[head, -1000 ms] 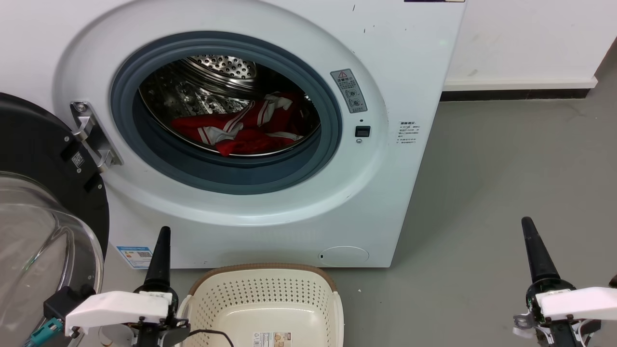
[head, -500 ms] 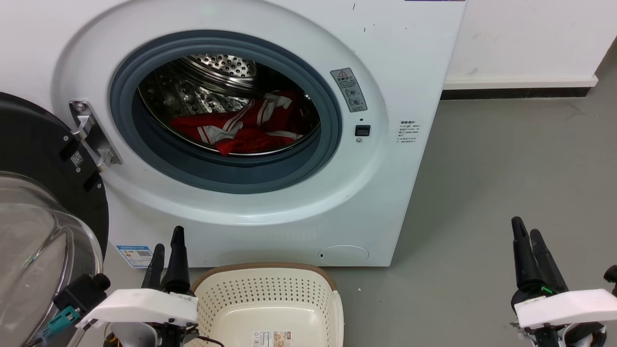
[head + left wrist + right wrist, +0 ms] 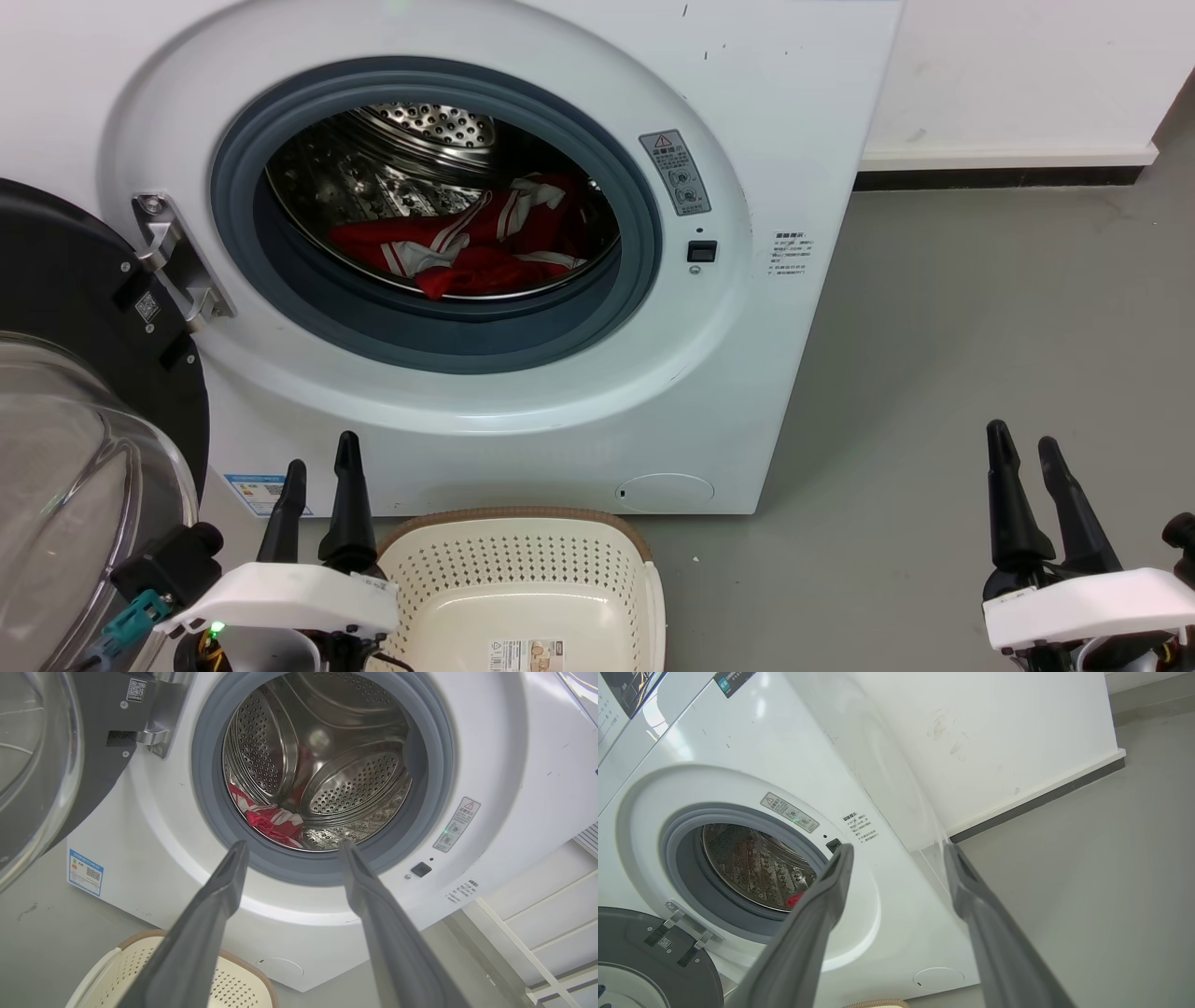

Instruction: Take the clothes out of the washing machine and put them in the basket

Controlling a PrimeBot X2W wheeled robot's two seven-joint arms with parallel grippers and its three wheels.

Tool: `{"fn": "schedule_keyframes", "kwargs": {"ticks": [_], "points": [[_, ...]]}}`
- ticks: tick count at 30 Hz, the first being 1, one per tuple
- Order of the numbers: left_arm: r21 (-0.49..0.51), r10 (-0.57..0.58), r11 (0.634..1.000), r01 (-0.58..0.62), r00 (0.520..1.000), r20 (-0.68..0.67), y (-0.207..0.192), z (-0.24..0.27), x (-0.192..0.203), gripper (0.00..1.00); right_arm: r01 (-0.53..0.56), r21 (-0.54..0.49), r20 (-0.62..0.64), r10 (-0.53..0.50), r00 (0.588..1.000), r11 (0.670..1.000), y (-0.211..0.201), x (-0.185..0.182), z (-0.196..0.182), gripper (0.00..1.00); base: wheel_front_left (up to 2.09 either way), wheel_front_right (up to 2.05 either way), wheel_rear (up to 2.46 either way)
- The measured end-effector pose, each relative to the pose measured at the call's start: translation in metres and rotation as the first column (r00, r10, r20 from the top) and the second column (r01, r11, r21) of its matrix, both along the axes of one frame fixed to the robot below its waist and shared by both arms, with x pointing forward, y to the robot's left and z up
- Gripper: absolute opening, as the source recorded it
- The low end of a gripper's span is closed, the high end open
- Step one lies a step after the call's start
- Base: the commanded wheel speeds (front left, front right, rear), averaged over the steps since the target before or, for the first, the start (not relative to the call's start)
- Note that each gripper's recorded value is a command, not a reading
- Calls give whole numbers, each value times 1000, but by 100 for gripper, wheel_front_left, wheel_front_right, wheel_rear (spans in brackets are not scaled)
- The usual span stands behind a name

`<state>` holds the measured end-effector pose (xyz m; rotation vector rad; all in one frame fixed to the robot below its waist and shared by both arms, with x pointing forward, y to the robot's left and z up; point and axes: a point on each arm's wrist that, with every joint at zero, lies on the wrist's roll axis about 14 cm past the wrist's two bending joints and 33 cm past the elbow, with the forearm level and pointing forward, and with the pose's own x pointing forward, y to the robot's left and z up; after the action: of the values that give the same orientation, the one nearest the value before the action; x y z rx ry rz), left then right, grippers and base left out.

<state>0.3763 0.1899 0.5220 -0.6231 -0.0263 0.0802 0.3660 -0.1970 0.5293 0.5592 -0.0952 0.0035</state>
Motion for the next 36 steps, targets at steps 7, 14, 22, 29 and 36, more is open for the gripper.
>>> {"fn": "schedule_keyframes", "kwargs": {"ticks": [7,14,22,29,36], "points": [[89,-2,996,-1,999,41,-1,9,-1,100,-4,-104,23,6,1000,995,4,-4,5,100,0,0,0],[171,-2,985,-7,998,56,-2,11,-4,100,-2,-190,49,11,999,982,7,-5,12,100,0,0,0],[254,-4,967,-13,998,64,-4,10,-8,100,2,-274,59,15,998,962,9,-9,13,100,0,0,0],[315,-10,949,-17,996,84,-7,14,-9,100,10,-337,73,16,997,941,10,-11,15,100,0,0,0],[372,-22,928,-18,995,102,-10,17,-9,100,18,-393,95,21,995,919,12,-12,20,100,0,0,0]]}}
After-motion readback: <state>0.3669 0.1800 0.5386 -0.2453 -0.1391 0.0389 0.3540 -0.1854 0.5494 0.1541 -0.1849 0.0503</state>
